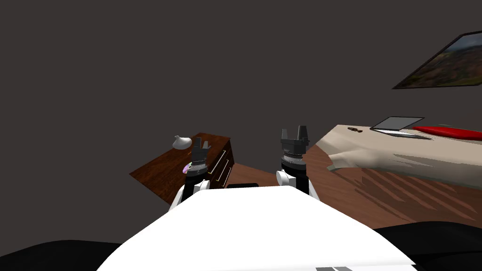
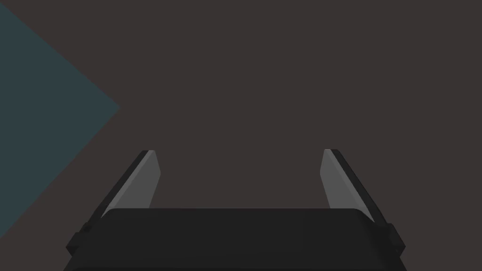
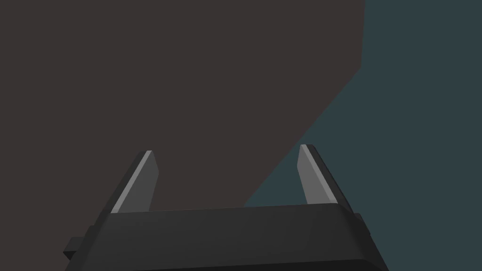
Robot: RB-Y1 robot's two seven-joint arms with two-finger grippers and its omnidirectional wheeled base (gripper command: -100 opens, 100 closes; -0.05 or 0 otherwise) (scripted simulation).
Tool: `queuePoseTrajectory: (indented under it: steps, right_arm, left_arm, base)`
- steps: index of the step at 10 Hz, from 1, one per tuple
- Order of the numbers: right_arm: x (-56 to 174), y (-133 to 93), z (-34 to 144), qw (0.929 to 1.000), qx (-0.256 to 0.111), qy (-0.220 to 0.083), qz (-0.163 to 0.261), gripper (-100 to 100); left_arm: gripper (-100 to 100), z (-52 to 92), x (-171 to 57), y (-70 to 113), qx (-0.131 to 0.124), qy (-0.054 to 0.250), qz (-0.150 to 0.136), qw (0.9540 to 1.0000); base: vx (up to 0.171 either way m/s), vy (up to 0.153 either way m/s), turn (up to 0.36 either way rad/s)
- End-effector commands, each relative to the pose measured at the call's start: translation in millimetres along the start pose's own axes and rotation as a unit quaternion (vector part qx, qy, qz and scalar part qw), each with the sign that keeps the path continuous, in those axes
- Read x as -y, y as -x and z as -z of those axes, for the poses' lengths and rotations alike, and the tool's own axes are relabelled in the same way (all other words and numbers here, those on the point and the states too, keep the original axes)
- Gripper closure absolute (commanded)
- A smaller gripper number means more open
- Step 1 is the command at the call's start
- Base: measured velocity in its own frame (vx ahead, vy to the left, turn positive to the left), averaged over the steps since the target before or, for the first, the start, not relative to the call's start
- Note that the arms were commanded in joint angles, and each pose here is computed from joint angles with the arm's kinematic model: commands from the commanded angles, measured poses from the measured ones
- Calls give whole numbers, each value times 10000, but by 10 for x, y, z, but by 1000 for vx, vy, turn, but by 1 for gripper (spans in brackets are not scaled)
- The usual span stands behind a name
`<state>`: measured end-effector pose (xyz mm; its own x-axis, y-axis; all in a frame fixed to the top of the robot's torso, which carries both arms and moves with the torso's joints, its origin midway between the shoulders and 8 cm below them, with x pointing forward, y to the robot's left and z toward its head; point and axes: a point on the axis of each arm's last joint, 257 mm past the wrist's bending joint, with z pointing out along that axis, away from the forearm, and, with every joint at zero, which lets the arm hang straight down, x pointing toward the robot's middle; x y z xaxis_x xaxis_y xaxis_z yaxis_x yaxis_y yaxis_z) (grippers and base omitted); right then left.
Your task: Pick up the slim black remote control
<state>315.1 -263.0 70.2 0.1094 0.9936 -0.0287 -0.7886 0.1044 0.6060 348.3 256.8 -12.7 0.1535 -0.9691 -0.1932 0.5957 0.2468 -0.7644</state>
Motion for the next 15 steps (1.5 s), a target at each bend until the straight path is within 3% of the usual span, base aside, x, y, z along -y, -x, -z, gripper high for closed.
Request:
queuePoseTrajectory:
  steps: [1, 5, 10, 14, 15]
  right_arm:
    - [0, 0, 0, 10000, 0, 0, 0, 0]
    - [0, 0, 0, 10000, 0, 0, -1, 0]
    - [0, 0, 0, 10000, 0, 0, -1, 0]
    - [0, 0, 0, 10000, 0, 0, -1, 0]
    - [0, 0, 0, 10000, 0, 0, 0, 0]
  left_arm:
    - [-100, 21, -33, -41, -226, -18, -153, 9996]
    - [-100, 92, -146, -129, -707, -15, -470, 9964]
    - [-100, 243, -355, -241, -1386, 56, -864, 9866]
    - [-100, 404, -547, -316, -1937, 151, -1136, 9743]
    - [-100, 495, -652, -342, -2128, 227, -1221, 9692]
  base:
    - [6, -49, -140]
    - [14, -94, -129]
    - [22, -64, -117]
    - [36, -62, -107]
    - [54, -67, -144]
